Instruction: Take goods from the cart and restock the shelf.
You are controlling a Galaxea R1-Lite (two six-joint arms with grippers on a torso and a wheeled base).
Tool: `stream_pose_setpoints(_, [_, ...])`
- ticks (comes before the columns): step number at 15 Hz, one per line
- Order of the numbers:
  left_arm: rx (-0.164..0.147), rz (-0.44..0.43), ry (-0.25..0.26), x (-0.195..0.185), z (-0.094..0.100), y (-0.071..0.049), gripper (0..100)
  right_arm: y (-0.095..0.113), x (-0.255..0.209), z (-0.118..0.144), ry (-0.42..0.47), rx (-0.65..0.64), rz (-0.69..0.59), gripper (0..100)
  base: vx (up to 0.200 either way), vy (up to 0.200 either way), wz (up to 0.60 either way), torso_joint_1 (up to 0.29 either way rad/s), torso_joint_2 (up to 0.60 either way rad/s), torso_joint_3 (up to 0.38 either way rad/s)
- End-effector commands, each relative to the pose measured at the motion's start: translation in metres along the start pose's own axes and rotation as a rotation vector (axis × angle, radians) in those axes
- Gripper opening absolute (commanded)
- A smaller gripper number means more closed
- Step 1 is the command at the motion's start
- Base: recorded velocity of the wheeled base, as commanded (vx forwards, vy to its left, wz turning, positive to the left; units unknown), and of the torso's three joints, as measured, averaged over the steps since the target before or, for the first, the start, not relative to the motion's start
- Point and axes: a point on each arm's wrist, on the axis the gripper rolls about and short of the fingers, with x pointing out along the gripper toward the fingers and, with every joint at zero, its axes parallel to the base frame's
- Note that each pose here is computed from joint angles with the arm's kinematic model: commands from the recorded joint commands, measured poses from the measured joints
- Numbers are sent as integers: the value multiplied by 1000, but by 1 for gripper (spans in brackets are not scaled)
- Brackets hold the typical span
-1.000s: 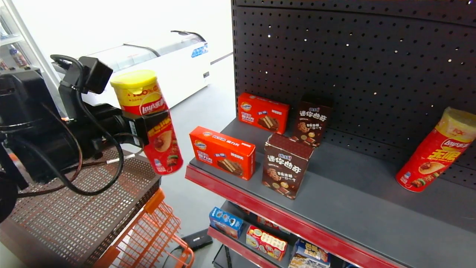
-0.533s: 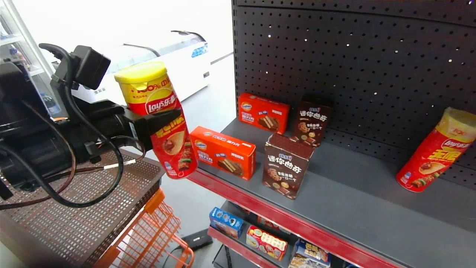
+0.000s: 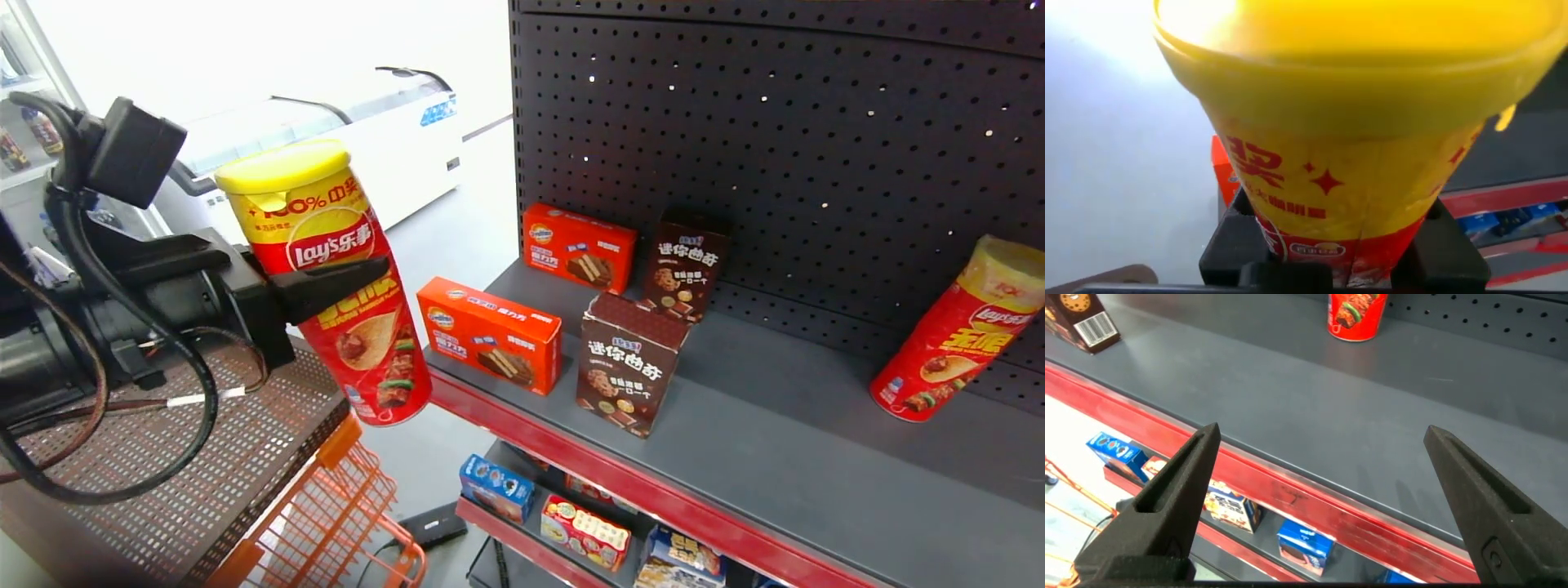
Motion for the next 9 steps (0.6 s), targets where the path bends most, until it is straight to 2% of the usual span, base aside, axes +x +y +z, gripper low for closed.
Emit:
stream_pose_setpoints(1, [10, -10, -13, -10, 1, -6, 0, 0, 0, 0, 0, 0, 0, 100, 0, 0, 0, 0, 0, 0])
stream_pose_setpoints(3, [8, -19, -16, -12, -5, -5, 0, 0, 0, 0, 0, 0, 0, 100, 0, 0, 0, 0, 0, 0])
stream_pose_setpoints(6, [4, -81, -12, -15, -12, -5, 0, 0, 0, 0, 0, 0, 0, 100, 0, 0, 0, 0, 0, 0])
stream_pose_setpoints(9, [15, -126, -29, -12, -6, -8, 0, 0, 0, 0, 0, -1, -1, 100, 0, 0, 0, 0, 0, 0])
